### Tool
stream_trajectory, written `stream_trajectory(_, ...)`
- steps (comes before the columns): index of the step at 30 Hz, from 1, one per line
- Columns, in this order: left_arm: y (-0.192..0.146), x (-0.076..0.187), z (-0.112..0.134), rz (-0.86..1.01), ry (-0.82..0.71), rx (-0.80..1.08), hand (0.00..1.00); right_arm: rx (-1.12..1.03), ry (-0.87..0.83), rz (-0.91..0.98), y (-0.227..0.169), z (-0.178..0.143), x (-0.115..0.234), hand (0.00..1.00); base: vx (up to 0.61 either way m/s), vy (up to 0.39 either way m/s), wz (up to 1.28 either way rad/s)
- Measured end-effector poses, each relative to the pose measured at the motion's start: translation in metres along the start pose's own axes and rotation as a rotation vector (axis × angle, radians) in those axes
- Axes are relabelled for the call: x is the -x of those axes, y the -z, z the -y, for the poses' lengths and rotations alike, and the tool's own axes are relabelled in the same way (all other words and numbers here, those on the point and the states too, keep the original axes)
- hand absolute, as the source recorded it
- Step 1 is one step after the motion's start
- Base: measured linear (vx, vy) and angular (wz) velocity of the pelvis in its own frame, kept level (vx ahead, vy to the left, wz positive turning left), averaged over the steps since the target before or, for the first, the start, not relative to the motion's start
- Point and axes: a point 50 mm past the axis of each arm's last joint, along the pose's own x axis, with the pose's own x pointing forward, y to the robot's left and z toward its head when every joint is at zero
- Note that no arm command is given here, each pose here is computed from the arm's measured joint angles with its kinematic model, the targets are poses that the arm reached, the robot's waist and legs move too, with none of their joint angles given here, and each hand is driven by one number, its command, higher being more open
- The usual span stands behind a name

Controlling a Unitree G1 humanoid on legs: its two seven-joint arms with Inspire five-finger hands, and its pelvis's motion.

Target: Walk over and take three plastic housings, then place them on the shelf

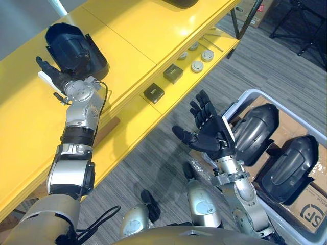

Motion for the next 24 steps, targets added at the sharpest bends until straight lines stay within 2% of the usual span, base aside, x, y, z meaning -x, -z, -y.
stream_trajectory(2,-0.001,-0.001,0.001,0.000,0.043,0.013,1.00,-0.003,-0.001,0.004,-0.002,-0.001,0.002,1.00,-0.05,-0.020,0.09)
stream_trajectory(5,-0.012,0.005,0.006,0.008,0.184,0.133,1.00,0.031,-0.021,0.016,-0.004,-0.002,0.001,1.00,-0.05,-0.023,0.14)
stream_trajectory(10,-0.046,0.040,0.016,0.166,0.492,0.255,1.00,0.149,-0.091,0.123,-0.025,0.002,-0.018,1.00,-0.05,-0.023,0.14)
stream_trajectory(13,-0.055,0.055,0.014,0.231,0.595,0.281,1.00,0.278,-0.119,0.231,-0.049,0.005,-0.036,1.00,-0.06,-0.006,0.25)
stream_trajectory(15,-0.054,0.057,0.010,0.250,0.590,0.256,1.00,0.311,-0.123,0.275,-0.059,0.006,-0.044,1.00,-0.04,-0.005,0.26)
stream_trajectory(17,-0.051,0.054,0.003,0.328,0.509,0.136,1.00,0.328,-0.128,0.317,-0.068,0.006,-0.052,1.00,-0.05,-0.023,0.25)
stream_trajectory(21,-0.052,0.037,-0.031,0.469,0.308,-0.071,1.00,0.281,-0.164,0.317,-0.077,0.008,-0.062,1.00,-0.05,-0.035,0.28)
stream_trajectory(24,-0.043,0.030,-0.057,0.470,0.226,-0.135,1.00,0.296,-0.148,0.242,-0.066,0.012,-0.071,1.00,-0.06,-0.016,0.27)
